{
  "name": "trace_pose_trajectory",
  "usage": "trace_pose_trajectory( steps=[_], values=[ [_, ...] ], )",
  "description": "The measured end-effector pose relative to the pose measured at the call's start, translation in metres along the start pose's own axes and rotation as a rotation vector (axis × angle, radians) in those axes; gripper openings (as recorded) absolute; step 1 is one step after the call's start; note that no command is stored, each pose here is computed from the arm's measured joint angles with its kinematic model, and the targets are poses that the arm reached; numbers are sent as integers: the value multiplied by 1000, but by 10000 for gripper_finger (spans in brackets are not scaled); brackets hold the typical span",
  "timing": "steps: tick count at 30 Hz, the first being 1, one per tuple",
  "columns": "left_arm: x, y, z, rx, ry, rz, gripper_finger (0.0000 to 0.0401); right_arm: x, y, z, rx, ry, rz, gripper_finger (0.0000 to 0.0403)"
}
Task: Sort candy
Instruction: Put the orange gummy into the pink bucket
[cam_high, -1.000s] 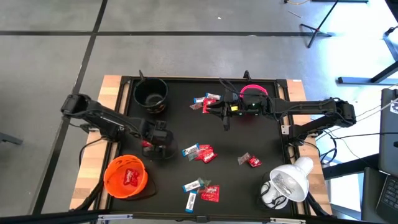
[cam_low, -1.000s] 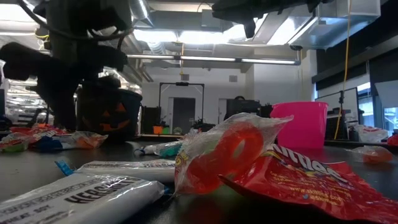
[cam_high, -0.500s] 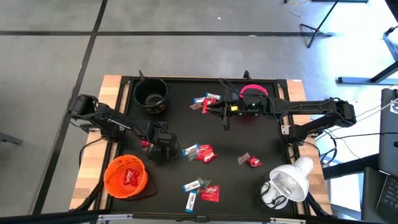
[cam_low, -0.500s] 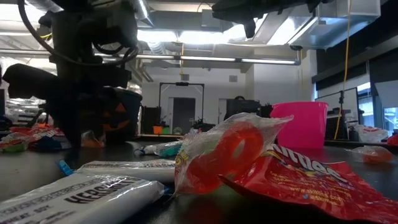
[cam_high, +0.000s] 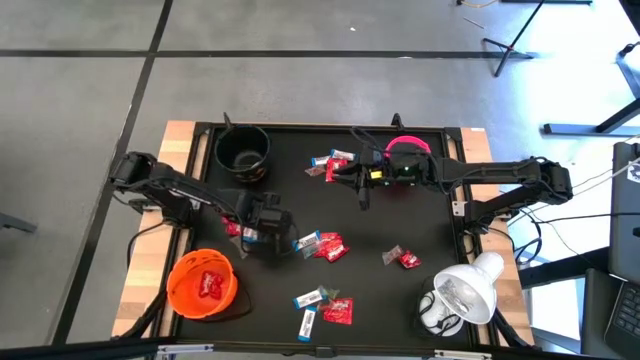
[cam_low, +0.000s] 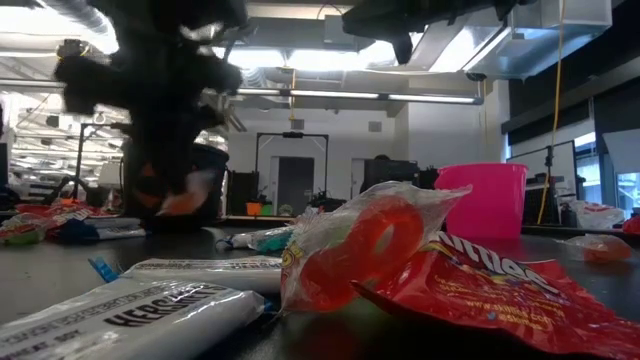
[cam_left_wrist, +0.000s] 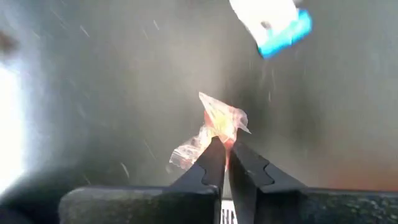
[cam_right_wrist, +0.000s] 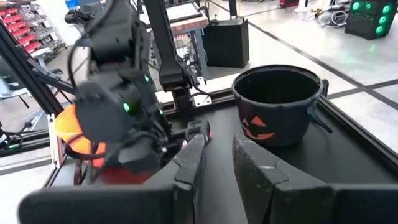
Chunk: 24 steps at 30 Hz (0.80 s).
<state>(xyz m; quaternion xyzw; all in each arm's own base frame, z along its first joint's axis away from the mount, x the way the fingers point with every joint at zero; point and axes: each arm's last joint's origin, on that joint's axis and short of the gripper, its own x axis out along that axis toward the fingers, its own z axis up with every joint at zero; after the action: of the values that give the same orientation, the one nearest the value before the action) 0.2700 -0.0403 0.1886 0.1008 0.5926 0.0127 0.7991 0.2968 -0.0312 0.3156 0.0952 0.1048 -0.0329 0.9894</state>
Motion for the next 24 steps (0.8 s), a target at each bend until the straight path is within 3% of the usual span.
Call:
trace_pose_trajectory(
  steps=[7,11,14,24],
  values=[
    [-28,11,27,21,-143,101,1,2,0,-5,-50,48,14,81],
    [-53,27,41,-47,-374,32,0,16,8,-19,-121,106,56,95],
    [-73,41,44,-69,-551,-8,0,28,13,-30,-140,131,70,118],
    [-87,75,41,-135,-738,-50,0,50,26,-40,-177,51,71,222]
  ],
)
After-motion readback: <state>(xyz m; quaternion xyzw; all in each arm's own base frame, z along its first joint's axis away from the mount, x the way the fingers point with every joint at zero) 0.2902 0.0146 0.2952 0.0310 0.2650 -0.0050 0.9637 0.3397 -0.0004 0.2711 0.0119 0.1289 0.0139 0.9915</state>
